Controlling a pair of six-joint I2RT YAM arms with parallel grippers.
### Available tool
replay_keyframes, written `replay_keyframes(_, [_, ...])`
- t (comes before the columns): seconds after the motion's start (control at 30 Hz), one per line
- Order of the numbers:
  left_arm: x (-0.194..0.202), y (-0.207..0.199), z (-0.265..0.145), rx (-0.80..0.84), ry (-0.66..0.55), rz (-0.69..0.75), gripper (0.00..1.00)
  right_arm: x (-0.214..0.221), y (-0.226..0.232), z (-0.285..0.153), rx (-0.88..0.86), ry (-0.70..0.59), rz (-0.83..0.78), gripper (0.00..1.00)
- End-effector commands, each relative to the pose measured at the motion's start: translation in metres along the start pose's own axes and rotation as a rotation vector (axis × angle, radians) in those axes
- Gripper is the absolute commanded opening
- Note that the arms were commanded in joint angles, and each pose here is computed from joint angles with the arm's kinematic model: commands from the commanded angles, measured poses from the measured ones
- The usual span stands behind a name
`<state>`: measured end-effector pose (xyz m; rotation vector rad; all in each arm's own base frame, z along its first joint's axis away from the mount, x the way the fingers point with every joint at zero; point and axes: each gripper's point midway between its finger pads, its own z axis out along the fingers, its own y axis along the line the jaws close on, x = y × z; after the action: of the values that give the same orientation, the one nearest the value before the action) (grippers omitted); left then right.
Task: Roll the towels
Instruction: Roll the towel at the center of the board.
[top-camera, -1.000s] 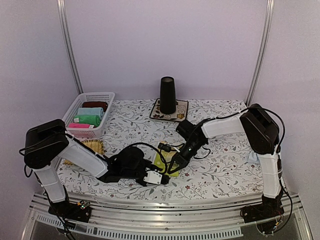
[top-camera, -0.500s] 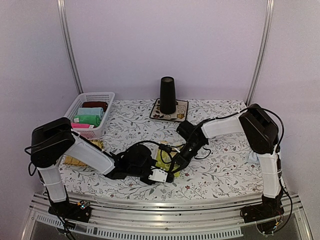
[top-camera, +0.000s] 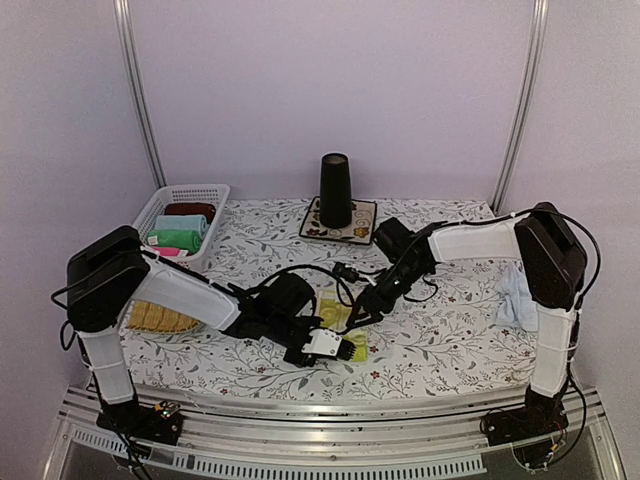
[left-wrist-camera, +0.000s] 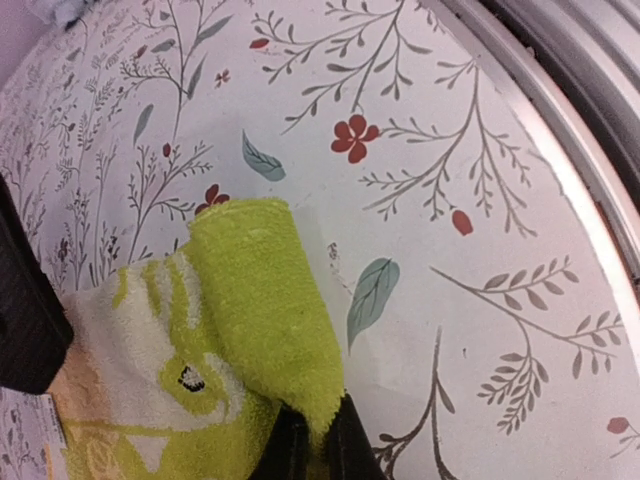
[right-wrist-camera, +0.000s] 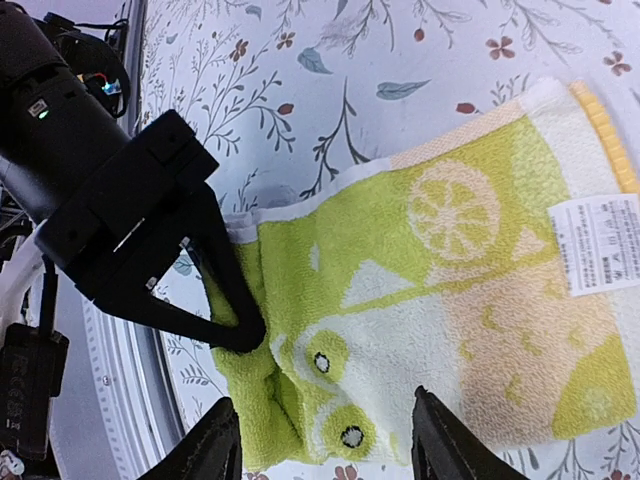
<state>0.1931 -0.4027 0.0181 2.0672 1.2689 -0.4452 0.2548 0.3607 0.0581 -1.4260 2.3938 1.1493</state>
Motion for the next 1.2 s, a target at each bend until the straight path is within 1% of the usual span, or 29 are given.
replay_keyframes(0.0, [0.011,-0.012,0.003,0.15,-0.022,-0.174,0.0,-0.007,-0.006,-0.027,0.146,-0.064,-0.099,0.6])
replay_keyframes(0.1, [0.012,-0.002,0.004,0.18,-0.041,-0.239,0.0,-0.003,-0.008,-0.042,0.242,-0.109,-0.175,0.61])
replay_keyframes(0.3, [0.021,0.008,0.013,0.282,-0.055,-0.417,0.0,-0.001,-0.006,-0.079,0.473,-0.267,-0.375,0.63])
replay_keyframes(0.43, [0.024,0.012,0.017,0.354,-0.073,-0.531,0.0,0.009,-0.002,-0.094,0.586,-0.315,-0.502,0.64])
replay_keyframes(0.57, [0.025,0.02,0.021,0.42,-0.09,-0.645,0.0,0.02,0.0,-0.09,0.665,-0.273,-0.631,0.64])
replay_keyframes(0.87, [0.029,0.025,0.026,0.518,-0.086,-0.808,0.0,0.021,0.005,-0.051,0.75,-0.163,-0.805,0.64])
replay_keyframes(1.03, [0.034,0.021,0.031,0.545,-0.065,-0.855,0.0,0.019,0.01,-0.027,0.721,-0.111,-0.876,0.63])
replay_keyframes(1.17, [0.037,0.02,0.033,0.548,-0.051,-0.869,0.0,0.022,0.009,-0.009,0.693,-0.078,-0.882,0.62])
